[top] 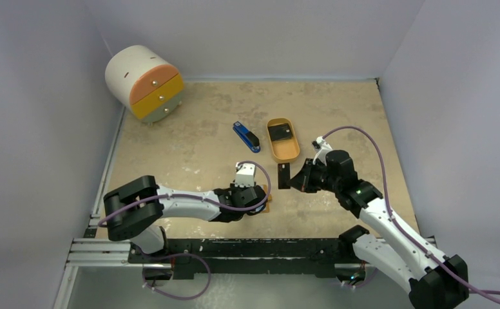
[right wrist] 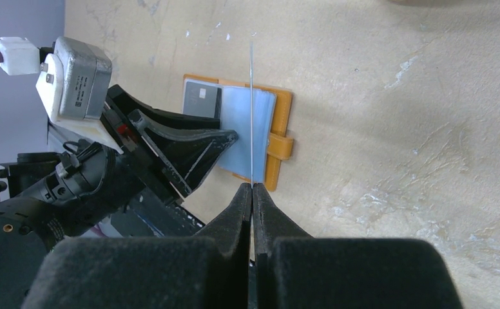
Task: Put the credit cards into the card holder
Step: Turn over the card slot in the card holder.
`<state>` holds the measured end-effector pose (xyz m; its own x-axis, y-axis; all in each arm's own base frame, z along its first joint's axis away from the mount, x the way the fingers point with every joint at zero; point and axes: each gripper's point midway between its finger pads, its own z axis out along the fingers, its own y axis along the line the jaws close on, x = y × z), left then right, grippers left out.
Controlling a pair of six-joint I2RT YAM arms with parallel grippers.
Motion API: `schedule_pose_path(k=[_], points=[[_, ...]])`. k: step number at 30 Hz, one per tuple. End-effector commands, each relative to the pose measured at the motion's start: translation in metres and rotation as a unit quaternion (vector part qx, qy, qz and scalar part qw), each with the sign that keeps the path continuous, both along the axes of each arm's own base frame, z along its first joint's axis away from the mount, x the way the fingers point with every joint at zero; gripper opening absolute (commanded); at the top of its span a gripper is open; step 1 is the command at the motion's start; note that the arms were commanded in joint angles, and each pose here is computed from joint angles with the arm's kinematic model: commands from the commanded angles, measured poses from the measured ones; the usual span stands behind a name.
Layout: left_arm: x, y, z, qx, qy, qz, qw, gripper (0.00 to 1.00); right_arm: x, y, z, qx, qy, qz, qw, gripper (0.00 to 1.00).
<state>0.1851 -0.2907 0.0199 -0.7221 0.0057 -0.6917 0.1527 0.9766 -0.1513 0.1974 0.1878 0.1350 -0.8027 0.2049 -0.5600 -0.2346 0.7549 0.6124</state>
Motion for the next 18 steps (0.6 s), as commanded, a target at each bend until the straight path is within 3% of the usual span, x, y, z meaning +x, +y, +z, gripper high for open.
schedule_pose_path(k=[1, 7, 18], points=[[-0.016, 0.014, -0.024, 0.024, 0.035, -0.007, 0.999, 0.24, 0.007, 0.002, 0.014, 0.006, -0.028, 0.000, 1.000, 0.00], [-0.017, 0.017, -0.027, 0.029, 0.037, -0.004, 0.999, 0.12, 0.006, 0.004, 0.015, 0.011, -0.027, 0.005, 1.000, 0.00], [-0.016, 0.022, -0.020, 0.000, 0.024, 0.016, 1.000, 0.08, -0.020, 0.046, 0.011, 0.053, 0.002, 0.119, 0.991, 0.00]])
